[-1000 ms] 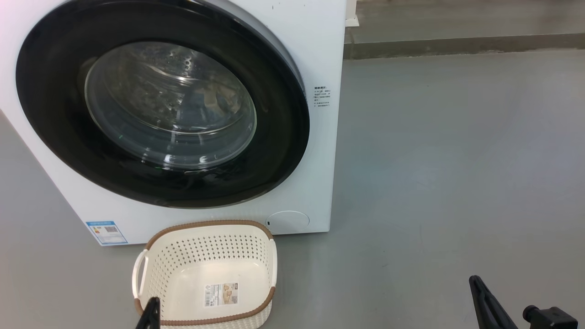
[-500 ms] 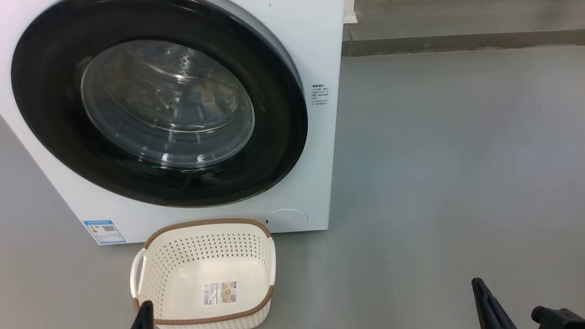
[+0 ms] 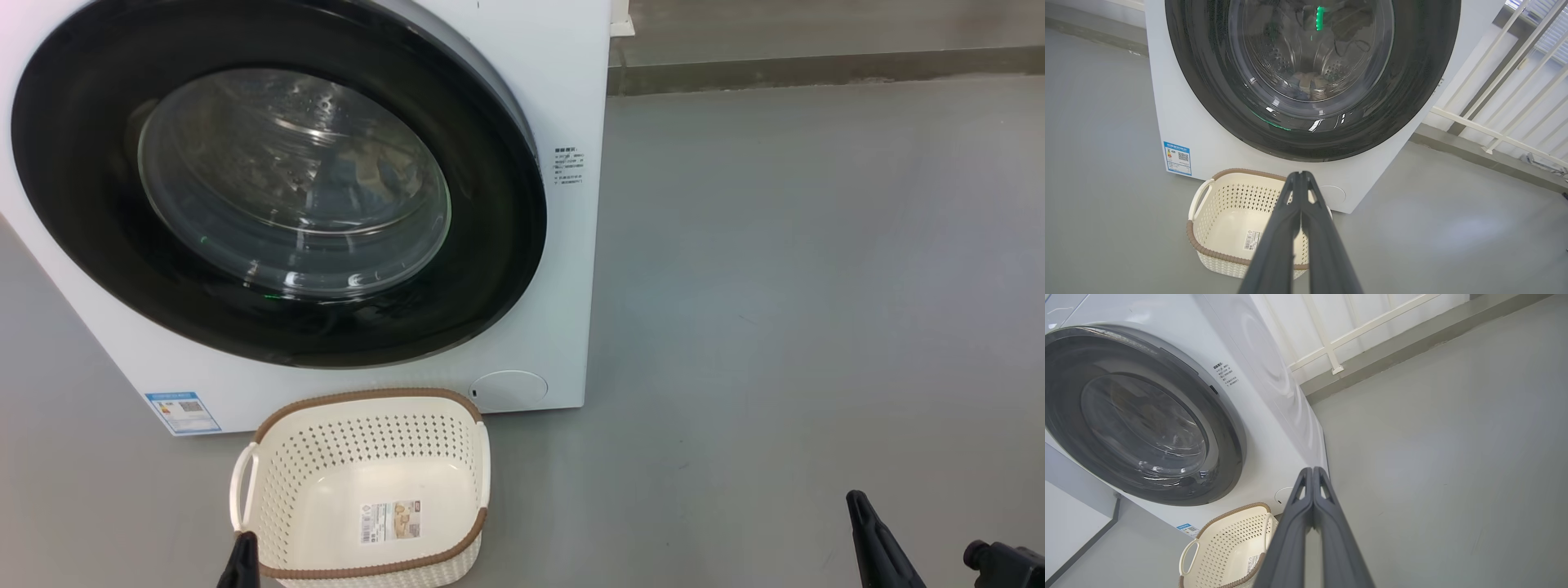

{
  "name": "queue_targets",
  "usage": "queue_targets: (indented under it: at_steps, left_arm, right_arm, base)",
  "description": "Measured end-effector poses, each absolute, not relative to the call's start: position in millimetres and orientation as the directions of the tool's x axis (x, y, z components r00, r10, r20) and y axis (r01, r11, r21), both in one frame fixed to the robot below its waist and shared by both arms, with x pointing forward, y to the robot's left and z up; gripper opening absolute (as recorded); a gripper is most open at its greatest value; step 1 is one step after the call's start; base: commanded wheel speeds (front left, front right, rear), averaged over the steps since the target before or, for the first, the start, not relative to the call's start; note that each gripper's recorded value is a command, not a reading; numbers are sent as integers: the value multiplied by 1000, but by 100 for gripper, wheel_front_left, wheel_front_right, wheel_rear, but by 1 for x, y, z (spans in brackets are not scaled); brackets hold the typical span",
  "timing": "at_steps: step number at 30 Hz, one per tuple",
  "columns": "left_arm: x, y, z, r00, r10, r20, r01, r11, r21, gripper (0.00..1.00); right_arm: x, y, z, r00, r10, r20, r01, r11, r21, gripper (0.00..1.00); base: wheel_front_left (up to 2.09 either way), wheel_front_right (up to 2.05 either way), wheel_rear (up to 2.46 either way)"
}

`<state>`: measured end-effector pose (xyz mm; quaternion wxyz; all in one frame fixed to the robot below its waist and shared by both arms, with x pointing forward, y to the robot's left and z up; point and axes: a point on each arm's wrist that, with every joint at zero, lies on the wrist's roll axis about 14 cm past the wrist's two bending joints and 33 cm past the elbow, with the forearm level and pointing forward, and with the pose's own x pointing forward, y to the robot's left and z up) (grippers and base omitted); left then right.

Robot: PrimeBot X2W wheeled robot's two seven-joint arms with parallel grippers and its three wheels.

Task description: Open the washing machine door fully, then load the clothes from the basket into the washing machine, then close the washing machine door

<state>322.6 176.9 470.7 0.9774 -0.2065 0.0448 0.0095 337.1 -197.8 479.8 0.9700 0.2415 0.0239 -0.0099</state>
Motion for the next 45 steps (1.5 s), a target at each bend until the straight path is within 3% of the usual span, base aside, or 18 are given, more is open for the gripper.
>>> queue_targets:
  at_steps: [18,45]
  left_arm:
    - [330,182,466,992,12,-127,-82,818,-570,0]
    - [346,184,466,989,2,-151,-124,583,-803,0]
  right_arm:
    - [343,-201,477,997,-25,-74,66,780,622,0]
    - [355,-207,477,995,-45,-91,101,552,828,0]
  base:
    - [0,0,0]
    - [0,0,0]
